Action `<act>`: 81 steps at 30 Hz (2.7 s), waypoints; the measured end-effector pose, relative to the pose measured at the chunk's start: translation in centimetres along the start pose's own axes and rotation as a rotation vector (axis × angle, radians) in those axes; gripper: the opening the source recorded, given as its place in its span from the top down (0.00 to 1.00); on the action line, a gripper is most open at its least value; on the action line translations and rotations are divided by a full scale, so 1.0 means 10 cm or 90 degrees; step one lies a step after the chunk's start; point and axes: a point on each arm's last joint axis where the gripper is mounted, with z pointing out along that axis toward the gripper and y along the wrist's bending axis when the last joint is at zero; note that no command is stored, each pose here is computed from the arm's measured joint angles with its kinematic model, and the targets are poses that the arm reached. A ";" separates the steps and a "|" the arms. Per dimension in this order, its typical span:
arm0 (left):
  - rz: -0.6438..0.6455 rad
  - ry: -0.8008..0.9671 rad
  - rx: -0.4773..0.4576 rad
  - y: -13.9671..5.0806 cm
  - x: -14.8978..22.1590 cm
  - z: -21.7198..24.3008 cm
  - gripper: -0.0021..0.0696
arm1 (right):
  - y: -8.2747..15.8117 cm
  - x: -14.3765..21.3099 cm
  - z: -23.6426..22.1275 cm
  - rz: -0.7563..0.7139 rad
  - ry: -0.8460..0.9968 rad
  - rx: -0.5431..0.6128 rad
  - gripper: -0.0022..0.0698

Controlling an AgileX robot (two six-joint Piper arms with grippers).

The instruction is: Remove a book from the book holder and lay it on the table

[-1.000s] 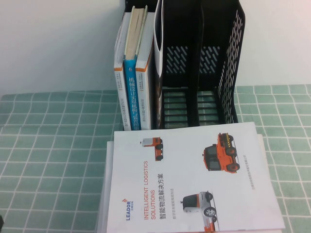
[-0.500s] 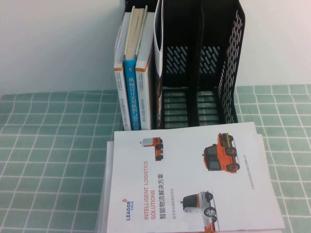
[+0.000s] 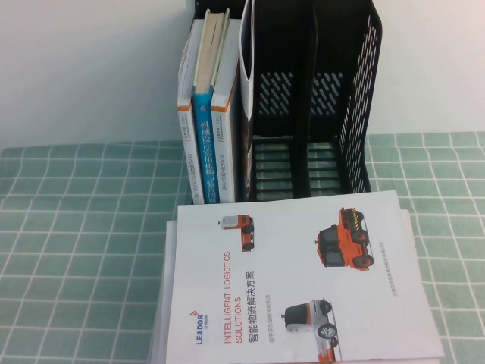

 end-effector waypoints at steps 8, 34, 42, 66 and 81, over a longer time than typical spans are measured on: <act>-0.042 0.143 0.021 -0.09 -0.41 0.11 0.97 | 0.02 -0.07 0.10 -0.075 0.165 -0.053 0.97; -0.015 0.325 0.184 -0.57 -0.76 1.44 0.97 | 0.43 0.31 0.66 -0.028 0.305 -0.330 0.97; -0.029 0.402 0.296 -1.19 -0.21 1.74 0.97 | 0.53 0.61 0.76 0.034 0.434 -0.376 0.97; -0.124 0.498 0.259 -1.51 0.22 1.96 0.97 | 0.33 0.95 1.08 -0.044 0.667 -0.228 0.97; -0.186 0.598 0.275 -1.57 0.28 1.86 0.97 | 0.82 0.76 1.18 -0.042 0.618 -0.447 0.97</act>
